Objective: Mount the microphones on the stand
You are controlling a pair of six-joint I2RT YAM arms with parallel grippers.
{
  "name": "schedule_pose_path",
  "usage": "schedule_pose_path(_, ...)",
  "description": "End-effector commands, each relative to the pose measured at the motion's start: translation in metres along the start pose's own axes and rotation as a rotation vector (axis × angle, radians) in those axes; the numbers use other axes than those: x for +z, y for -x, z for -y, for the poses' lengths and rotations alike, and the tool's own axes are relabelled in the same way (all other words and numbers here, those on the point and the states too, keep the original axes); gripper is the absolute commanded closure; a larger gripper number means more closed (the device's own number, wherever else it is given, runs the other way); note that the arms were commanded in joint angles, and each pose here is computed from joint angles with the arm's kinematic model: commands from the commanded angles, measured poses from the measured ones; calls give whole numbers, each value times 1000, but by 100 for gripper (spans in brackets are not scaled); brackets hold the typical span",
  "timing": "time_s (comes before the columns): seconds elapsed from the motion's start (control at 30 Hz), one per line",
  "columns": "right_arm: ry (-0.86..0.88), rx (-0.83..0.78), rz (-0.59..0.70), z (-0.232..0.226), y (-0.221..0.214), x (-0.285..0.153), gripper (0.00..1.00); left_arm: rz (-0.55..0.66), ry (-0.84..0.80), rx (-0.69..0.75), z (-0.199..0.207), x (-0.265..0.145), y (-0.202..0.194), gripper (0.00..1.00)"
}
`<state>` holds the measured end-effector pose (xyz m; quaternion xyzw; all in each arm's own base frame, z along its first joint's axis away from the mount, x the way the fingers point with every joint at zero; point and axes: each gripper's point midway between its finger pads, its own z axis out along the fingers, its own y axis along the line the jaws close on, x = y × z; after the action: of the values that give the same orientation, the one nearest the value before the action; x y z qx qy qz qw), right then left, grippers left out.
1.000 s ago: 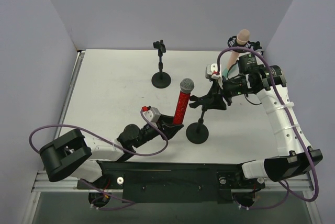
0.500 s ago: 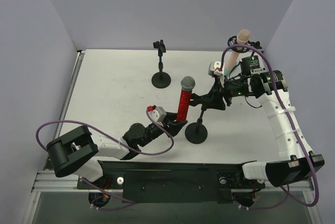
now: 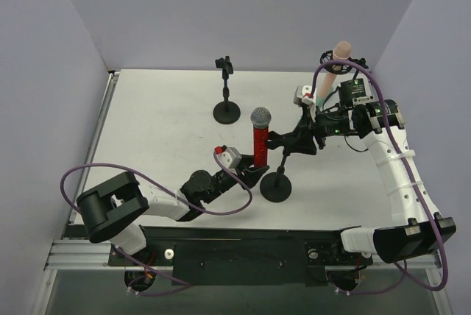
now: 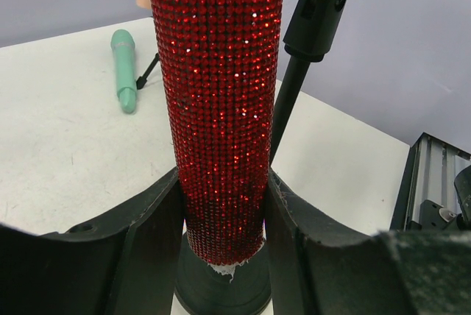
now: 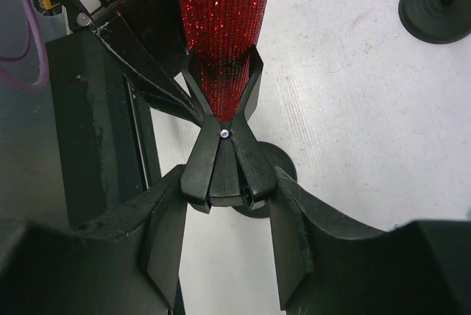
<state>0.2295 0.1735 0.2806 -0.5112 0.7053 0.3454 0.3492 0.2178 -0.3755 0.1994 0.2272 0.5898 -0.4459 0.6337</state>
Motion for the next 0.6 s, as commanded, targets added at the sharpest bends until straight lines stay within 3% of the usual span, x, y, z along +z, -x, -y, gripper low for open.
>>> schedule_pose_path(0.0,58,121,-14,-15,-11,4,65,318,-128,-2,35,9,83,100)
schedule_pose_path(0.17,49,118,-21,-15,-13,3,52,313,-120,6,34,9,82,100)
schedule_pose_path(0.33,48,114,-25,-14,-14,3,48,312,-113,5,32,9,81,100)
schedule_pose_path(0.4,43,112,-27,-13,-15,3,53,312,-112,4,32,8,81,100)
schedule_pose_path(0.57,47,90,-35,-15,-17,1,82,311,-108,6,31,8,81,100)
